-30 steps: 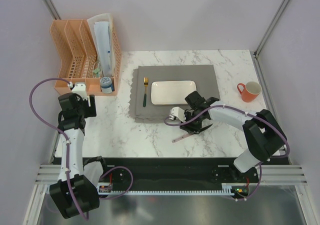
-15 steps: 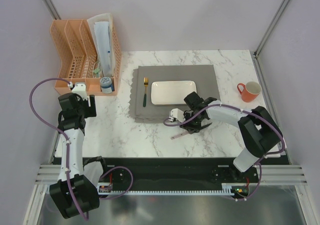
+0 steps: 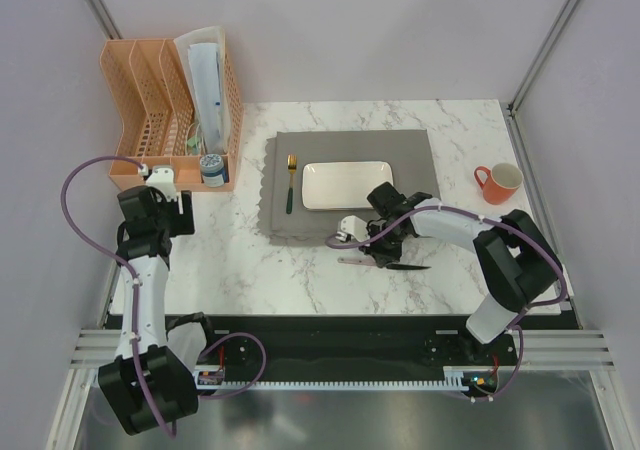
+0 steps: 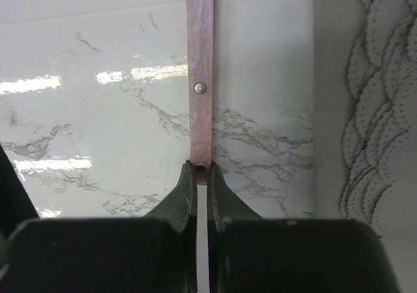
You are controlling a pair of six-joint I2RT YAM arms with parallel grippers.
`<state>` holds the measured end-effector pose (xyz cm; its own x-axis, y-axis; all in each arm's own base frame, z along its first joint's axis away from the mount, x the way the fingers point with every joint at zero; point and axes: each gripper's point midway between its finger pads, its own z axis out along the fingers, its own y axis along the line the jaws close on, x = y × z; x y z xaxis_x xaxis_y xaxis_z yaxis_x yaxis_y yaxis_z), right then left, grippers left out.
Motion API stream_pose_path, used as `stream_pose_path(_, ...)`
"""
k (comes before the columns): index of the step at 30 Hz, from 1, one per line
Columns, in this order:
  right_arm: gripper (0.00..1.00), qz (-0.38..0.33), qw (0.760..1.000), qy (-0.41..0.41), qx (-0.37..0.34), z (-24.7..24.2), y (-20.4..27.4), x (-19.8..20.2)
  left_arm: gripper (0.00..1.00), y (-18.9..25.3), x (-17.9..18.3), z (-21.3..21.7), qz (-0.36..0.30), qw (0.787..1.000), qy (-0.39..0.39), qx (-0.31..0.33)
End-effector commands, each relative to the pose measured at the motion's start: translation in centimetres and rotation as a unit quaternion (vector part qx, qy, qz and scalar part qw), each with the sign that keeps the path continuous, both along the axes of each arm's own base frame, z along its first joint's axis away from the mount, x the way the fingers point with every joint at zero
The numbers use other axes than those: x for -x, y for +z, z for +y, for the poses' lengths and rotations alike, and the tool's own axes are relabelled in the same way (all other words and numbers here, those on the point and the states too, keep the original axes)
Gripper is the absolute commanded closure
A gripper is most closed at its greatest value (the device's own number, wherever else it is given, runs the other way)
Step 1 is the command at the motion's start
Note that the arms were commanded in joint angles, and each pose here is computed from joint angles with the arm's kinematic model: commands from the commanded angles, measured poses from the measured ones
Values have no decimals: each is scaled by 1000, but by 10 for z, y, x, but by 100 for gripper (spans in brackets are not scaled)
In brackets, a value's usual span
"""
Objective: Set the dinner table for one person
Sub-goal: Pick up the knife at the center of the board.
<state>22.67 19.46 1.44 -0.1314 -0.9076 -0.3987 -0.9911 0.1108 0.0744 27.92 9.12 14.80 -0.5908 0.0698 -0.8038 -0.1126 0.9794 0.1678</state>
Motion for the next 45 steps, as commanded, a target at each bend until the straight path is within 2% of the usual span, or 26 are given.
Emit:
stream_pose_path(1, 100, 36, 999, 6, -2, -1, 11, 20, 19, 0, -5, -9, -3, 999, -44, 1)
stream_pose_path(6, 100, 0, 999, -2, -33, 12, 56, 10, 19, -2, -6, -14, 15, 997, -77, -8)
stream_pose_path(13, 100, -40, 996, 5, -77, 32, 110, 6, 20, 6, -8, -23, 7, 993, -120, -19)
stream_pose_path(16, 100, -37, 996, 10, -78, 37, 112, 6, 20, 6, -9, -42, 20, 985, -171, -8)
stream_pose_path(21, 100, -36, 997, 13, -70, 46, 106, -2, 20, 7, -8, -99, 56, 957, -284, 3)
stream_pose_path(23, 100, -43, 996, 10, -77, 52, 110, -8, 18, 7, -8, -135, 67, 939, -337, -21)
stream_pose_path(24, 100, -45, 996, 6, -77, 55, 110, -12, 18, 1, -8, -158, 80, 926, -369, -21)
stream_pose_path(25, 100, -51, 995, 6, -81, 59, 114, -17, 18, 1, -8, -167, 87, 922, -378, -11)
stream_pose_path(28, 100, -55, 994, -1, -90, 68, 118, -27, 17, 1, -7, -205, 118, 889, -436, 70)
stream_pose_path(29, 100, -52, 994, -1, -93, 71, 118, -27, 16, 14, -5, -223, 113, 869, -468, 109)
stream_pose_path(31, 100, -54, 994, -4, -98, 77, 120, -32, 14, 12, -5, -239, 134, 846, -493, 151)
stream_pose_path(32, 100, -53, 994, -4, -98, 78, 120, -33, 13, 25, 0, -251, 136, 826, -516, 182)
stream_pose_path(34, 100, -53, 994, -4, -98, 81, 119, -36, 10, 29, 1, -265, 150, 799, -539, 223)
stream_pose_path(38, 100, -53, 994, -1, -97, 87, 118, -39, 2, 44, -1, -284, 149, 769, -565, 260)
stream_pose_path(45, 100, -55, 994, 6, -95, 94, 115, -44, 0, 45, 16, -317, 177, 716, -605, 299)
